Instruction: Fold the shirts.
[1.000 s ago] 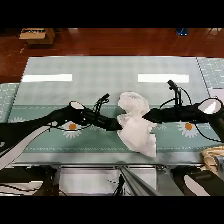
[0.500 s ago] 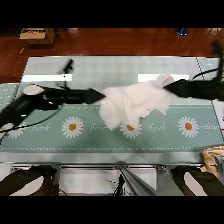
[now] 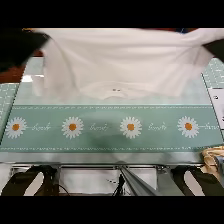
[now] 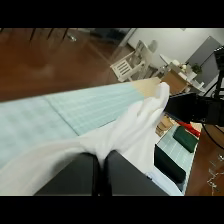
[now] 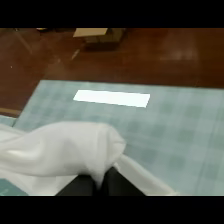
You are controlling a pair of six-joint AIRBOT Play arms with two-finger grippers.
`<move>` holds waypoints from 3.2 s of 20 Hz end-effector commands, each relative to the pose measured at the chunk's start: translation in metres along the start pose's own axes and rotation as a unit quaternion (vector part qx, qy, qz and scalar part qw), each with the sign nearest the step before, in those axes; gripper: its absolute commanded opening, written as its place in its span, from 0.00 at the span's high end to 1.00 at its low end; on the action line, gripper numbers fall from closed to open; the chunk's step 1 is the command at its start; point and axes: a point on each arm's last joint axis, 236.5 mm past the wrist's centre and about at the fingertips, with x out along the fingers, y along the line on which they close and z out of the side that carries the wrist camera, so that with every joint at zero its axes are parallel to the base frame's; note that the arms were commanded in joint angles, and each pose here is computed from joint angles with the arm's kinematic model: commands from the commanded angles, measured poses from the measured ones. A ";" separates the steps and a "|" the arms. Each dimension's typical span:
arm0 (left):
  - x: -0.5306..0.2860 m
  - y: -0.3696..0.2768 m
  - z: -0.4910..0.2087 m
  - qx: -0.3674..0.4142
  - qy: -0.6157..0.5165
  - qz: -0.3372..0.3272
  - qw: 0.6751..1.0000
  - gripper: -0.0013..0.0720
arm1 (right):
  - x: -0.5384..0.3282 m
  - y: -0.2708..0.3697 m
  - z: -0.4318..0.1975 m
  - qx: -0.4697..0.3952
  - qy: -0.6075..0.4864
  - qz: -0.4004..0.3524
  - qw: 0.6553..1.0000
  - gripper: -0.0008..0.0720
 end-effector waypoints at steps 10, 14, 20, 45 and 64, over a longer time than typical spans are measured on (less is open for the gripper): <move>-0.059 -0.126 0.017 0.100 0.082 0.075 0.989 0.95 | -0.102 0.080 0.051 -0.101 -0.059 -0.059 0.991 0.96; -0.054 -0.072 -0.024 0.016 0.152 0.108 0.982 0.95 | -0.079 0.023 0.007 -0.054 0.078 -0.110 0.989 0.96; -0.015 0.065 -0.139 -0.176 0.206 0.137 0.953 0.95 | 0.036 -0.068 -0.027 0.016 0.240 -0.087 0.967 0.96; 0.007 0.235 -0.327 -0.275 0.335 0.223 0.873 0.95 | 0.099 -0.281 -0.106 0.091 0.355 -0.259 0.894 0.50; 0.007 0.235 -0.327 -0.275 0.335 0.223 0.873 0.95 | 0.212 -0.186 -0.334 0.296 0.334 -0.121 0.887 0.40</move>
